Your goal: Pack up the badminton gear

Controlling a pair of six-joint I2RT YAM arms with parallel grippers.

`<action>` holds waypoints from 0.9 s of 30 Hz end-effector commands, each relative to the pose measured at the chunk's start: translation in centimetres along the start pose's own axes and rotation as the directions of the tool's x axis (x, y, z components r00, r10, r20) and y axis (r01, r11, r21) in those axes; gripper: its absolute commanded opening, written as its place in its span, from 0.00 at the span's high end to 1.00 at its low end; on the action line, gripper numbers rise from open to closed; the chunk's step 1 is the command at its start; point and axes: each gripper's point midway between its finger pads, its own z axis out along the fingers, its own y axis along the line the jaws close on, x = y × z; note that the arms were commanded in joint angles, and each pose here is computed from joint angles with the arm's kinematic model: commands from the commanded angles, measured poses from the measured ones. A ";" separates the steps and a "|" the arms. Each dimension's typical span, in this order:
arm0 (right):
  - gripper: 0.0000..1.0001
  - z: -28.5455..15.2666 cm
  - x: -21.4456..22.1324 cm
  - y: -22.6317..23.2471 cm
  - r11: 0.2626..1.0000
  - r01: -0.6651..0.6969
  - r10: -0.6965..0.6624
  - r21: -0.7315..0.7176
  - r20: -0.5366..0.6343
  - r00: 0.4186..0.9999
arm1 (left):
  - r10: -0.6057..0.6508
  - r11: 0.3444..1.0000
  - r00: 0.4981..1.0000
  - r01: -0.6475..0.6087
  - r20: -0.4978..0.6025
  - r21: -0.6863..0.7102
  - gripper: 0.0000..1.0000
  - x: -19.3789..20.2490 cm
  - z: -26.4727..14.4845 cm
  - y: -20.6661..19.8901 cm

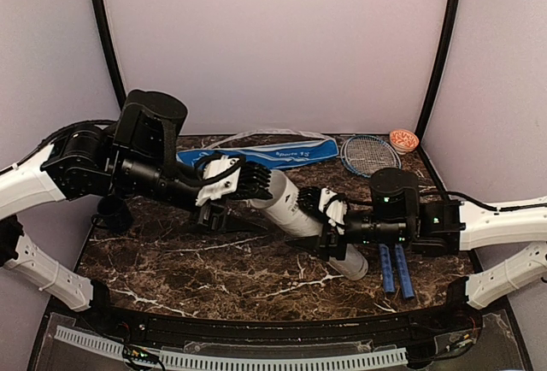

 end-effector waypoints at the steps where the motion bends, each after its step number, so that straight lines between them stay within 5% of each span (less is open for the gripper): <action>1: 0.49 -0.2 -6.2 0.4 0.996 -0.061 0.074 -0.068 0.211 0.975 | -0.039 0.979 0.953 0.097 -0.301 0.180 0.52 8.1 3.4 -4.9; 8: 0.49 -0.5 -6.3 0.2 0.996 -0.062 0.073 -0.057 0.216 0.974 | -0.062 0.987 0.965 0.097 -0.256 0.127 0.49 7.3 2.7 -4.1; 15: 0.48 -0.5 -5.1 -0.9 0.994 -0.112 0.110 0.007 0.168 0.980 | -0.113 0.977 0.992 0.102 -0.048 -0.188 0.40 3.6 -1.6 1.7; 22: 0.47 -0.9 -4.9 -3.7 0.971 -0.226 0.209 0.081 0.177 0.962 | -0.226 0.828 0.954 0.295 0.198 -0.477 0.30 2.3 -8.5 8.5; 27: 0.45 -1.3 -6.1 -6.8 0.932 -0.345 0.310 0.114 0.247 0.918 | -0.372 0.752 0.893 0.450 0.253 -0.481 0.28 5.0 -9.1 10.2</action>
